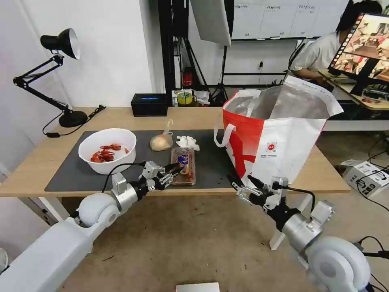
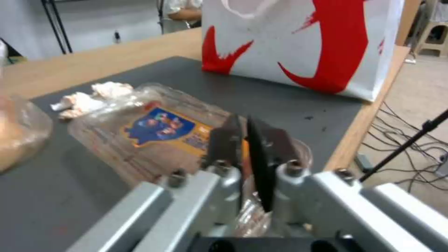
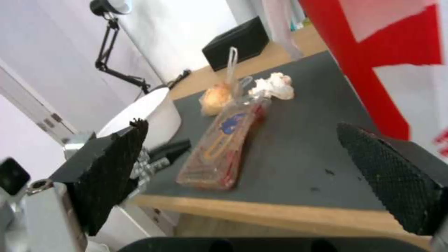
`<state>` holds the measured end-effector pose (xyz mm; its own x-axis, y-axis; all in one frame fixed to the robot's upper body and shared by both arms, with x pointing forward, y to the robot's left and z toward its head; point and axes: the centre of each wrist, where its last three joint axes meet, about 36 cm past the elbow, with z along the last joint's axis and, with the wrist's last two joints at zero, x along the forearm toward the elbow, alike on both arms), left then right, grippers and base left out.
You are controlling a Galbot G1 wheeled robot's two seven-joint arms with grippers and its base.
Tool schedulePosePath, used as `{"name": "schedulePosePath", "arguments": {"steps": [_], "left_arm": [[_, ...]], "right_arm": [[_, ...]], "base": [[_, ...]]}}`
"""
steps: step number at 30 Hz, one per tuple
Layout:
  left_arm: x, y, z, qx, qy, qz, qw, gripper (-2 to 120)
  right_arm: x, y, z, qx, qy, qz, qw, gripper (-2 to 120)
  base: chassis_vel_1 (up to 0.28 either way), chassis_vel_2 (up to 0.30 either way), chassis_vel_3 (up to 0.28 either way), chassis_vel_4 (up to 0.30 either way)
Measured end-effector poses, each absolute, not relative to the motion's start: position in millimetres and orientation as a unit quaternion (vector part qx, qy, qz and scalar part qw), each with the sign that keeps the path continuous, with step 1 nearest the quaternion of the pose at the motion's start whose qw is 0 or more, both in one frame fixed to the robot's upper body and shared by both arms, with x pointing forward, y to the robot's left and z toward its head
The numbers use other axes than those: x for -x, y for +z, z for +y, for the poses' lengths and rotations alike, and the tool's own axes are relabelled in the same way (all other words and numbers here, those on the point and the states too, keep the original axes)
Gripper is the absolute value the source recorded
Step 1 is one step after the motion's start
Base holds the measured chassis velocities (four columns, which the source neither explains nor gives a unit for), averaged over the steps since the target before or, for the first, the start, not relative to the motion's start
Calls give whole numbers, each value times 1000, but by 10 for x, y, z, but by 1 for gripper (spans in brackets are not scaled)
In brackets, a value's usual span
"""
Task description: Pick up the trash from the table and place it into the takeout bag.
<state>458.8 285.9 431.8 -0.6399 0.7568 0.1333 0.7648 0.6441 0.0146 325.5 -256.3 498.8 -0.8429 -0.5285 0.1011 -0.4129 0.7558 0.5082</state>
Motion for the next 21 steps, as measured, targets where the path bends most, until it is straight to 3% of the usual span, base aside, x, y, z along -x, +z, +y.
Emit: {"name": "schedulePosePath", "arguments": {"steps": [9, 21], "left_arm": [[-4627, 4269, 2888, 419, -40, -904, 67, 0], [-4675, 4233, 2955, 414, -47, -906, 77, 0]], "right_arm": [[-3575, 4977, -2466, -253, -277, -918, 127, 100], [-4163, 4938, -2205, -236, -304, -905, 180, 100]], "base": [[0, 0, 0, 0], [0, 0, 0, 0]]}}
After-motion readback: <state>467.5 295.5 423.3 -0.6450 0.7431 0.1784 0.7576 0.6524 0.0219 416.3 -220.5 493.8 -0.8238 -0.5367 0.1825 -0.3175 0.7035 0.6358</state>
